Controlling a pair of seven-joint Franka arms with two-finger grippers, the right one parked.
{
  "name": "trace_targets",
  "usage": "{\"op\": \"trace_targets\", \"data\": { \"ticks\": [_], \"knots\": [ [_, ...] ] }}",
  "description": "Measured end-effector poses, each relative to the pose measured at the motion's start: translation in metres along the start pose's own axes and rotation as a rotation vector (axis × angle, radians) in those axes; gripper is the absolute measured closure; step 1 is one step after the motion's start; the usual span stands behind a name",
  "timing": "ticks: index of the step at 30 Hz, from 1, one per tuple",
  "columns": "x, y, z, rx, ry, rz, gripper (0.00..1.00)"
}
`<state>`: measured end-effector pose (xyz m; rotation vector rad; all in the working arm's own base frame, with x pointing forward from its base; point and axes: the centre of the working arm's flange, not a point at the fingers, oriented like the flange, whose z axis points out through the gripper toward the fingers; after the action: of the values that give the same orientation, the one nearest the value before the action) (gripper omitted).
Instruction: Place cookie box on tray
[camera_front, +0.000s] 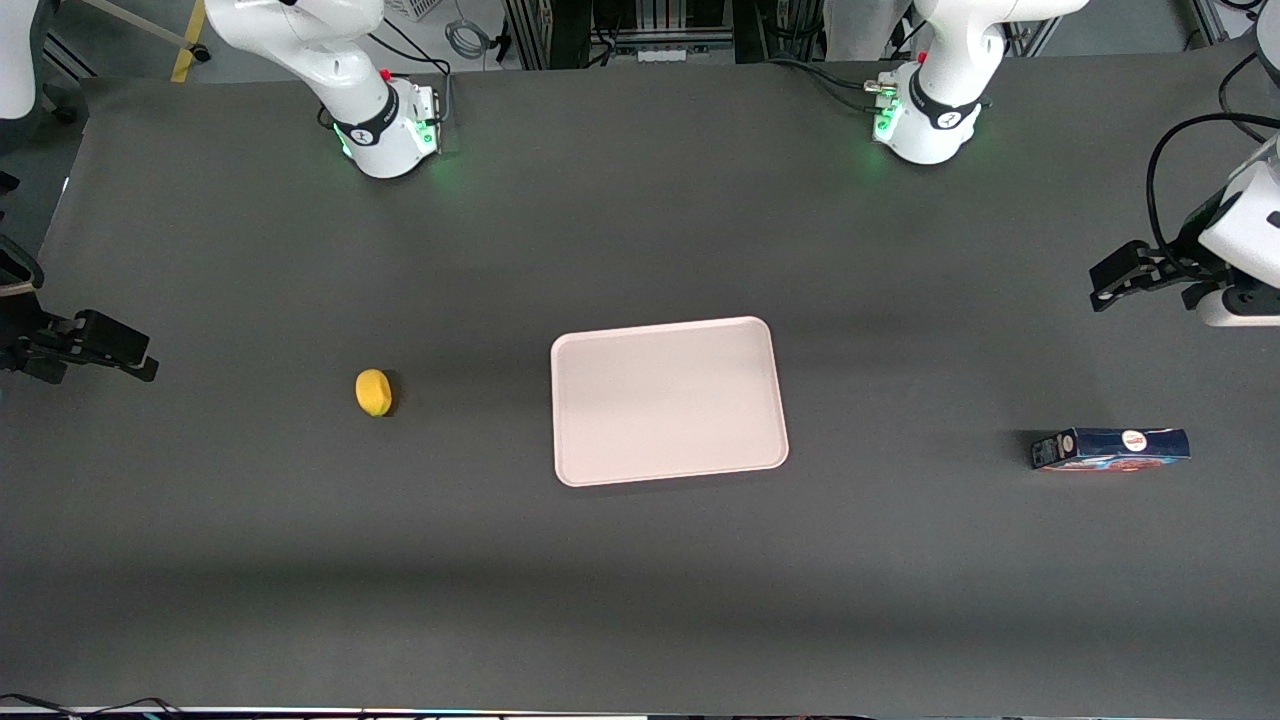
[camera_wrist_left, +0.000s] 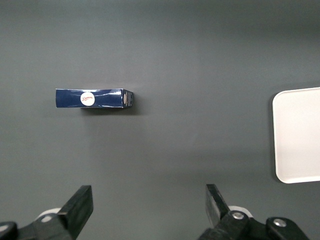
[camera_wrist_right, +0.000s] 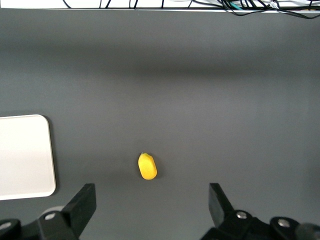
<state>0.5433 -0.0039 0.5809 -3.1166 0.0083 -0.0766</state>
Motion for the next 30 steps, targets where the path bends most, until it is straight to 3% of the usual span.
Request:
{"op": "trace_targets", "data": {
  "ticks": [19,26,30],
  "knots": [
    [0.000,-0.003,0.001,0.001,-0.004,0.011,0.00],
    [0.003,-0.012,0.007,0.001,-0.015,0.095,0.00],
    [0.009,-0.019,0.011,0.000,-0.018,0.225,0.00]
  ]
}}
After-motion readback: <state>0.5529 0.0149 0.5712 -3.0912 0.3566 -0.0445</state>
